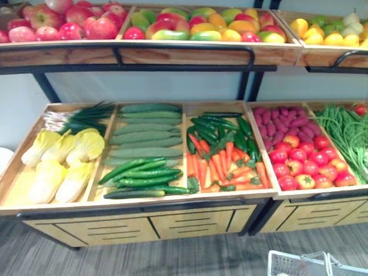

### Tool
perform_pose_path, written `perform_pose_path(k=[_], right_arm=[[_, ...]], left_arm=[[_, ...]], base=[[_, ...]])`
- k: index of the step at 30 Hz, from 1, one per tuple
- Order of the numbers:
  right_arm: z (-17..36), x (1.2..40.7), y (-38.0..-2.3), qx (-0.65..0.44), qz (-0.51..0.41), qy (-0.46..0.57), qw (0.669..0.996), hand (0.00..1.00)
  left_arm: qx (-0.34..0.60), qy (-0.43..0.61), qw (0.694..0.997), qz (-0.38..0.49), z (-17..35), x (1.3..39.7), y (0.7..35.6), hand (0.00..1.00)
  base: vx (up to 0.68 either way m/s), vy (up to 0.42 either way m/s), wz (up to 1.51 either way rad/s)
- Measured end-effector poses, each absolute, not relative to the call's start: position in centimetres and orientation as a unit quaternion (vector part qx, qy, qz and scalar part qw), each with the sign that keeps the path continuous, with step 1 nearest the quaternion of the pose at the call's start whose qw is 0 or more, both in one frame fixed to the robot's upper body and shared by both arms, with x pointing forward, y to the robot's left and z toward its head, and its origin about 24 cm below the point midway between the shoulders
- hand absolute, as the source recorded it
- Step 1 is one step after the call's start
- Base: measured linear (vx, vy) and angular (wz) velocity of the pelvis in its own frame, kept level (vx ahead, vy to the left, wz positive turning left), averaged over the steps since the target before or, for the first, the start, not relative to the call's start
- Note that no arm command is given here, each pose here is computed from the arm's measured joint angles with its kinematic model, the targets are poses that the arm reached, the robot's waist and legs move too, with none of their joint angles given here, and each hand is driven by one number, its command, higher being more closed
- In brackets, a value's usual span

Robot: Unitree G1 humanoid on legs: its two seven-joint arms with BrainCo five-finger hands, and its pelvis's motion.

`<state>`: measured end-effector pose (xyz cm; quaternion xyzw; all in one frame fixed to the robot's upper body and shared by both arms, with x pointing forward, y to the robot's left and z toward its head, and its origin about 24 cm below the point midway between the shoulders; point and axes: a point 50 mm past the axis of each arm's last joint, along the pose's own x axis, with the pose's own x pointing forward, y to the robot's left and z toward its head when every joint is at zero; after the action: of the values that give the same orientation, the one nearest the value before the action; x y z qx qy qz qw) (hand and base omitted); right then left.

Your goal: Pick vegetable in the basket

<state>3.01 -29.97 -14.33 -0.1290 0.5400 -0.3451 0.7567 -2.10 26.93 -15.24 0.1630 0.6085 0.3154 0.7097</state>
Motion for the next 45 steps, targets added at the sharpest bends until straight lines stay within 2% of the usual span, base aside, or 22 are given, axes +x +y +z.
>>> perform_pose_path(k=[5, 12, 14, 16, 19, 21, 25, 30, 33, 35, 42, 45], right_arm=[[-14.5, 3.3, -29.7, -0.14, -0.324, 0.545, 0.761, 1.0], [-14.3, 3.7, -29.9, -0.133, -0.333, 0.533, 0.766, 1.0], [-13.8, 5.0, -30.2, -0.135, -0.339, 0.509, 0.779, 1.0], [-13.2, 7.6, -29.7, -0.136, -0.332, 0.47, 0.806, 1.0], [-12.3, 12.0, -28.0, -0.152, -0.289, 0.414, 0.85, 1.0], [-11.5, 13.3, -28.3, -0.161, -0.287, 0.385, 0.862, 1.0], [-11.1, 14.3, -28.7, -0.191, -0.27, 0.379, 0.864, 1.0], [-12.1, 12.8, -28.9, -0.197, -0.258, 0.421, 0.847, 1.0], [-12.1, 13.7, -28.3, -0.188, -0.251, 0.418, 0.852, 1.0], [-12.4, 12.9, -28.6, -0.191, -0.253, 0.433, 0.844, 1.0], [-13.2, 10.5, -28.1, -0.219, -0.221, 0.462, 0.83, 1.0], [-12.8, 11.3, -28.2, -0.235, -0.211, 0.447, 0.837, 1.0]], left_arm=[[0.173, 0.588, 0.748, 0.256, -15.5, 1.2, 26.6, 0.0], [0.196, 0.574, 0.774, 0.181, -16.0, 2.8, 24.7, 0.0], [0.215, 0.563, 0.783, 0.152, -16.0, 3.9, 24.3, 0.0], [0.237, 0.547, 0.792, 0.133, -15.8, 5.3, 24.4, 0.0], [0.258, 0.528, 0.799, 0.129, -15.4, 6.7, 25.0, 0.0], [0.267, 0.496, 0.816, 0.13, -14.8, 8.6, 25.3, 0.0], [0.27, 0.493, 0.818, 0.12, -14.7, 8.2, 25.2, 0.0], [0.26, 0.498, 0.818, 0.126, -14.8, 8.1, 25.2, 0.0], [0.24, 0.513, 0.816, 0.114, -15.4, 7.4, 23.8, 0.0], [0.238, 0.505, 0.822, 0.108, -15.3, 8.6, 23.6, 0.0], [0.242, 0.512, 0.818, 0.099, -15.5, 8.3, 23.1, 0.0], [0.245, 0.515, 0.815, 0.099, -15.7, 7.8, 22.9, 0.0]], base=[[0.02, -0.003, -0.08], [-0.01, 0.013, -0.37], [-0.05, 0.08, -0.71], [-0.12, 0.198, -1.59], [-0.29, 0.226, -2.15], [-0.16, 0.148, -1.64], [-0.14, 0.062, -1.71], [-0.05, -0.224, -0.96], [-0.16, -0.318, -1.08], [0.02, -0.223, -0.17], [0.0, -0.203, -0.47], [-0.04, -0.002, -1.06]])
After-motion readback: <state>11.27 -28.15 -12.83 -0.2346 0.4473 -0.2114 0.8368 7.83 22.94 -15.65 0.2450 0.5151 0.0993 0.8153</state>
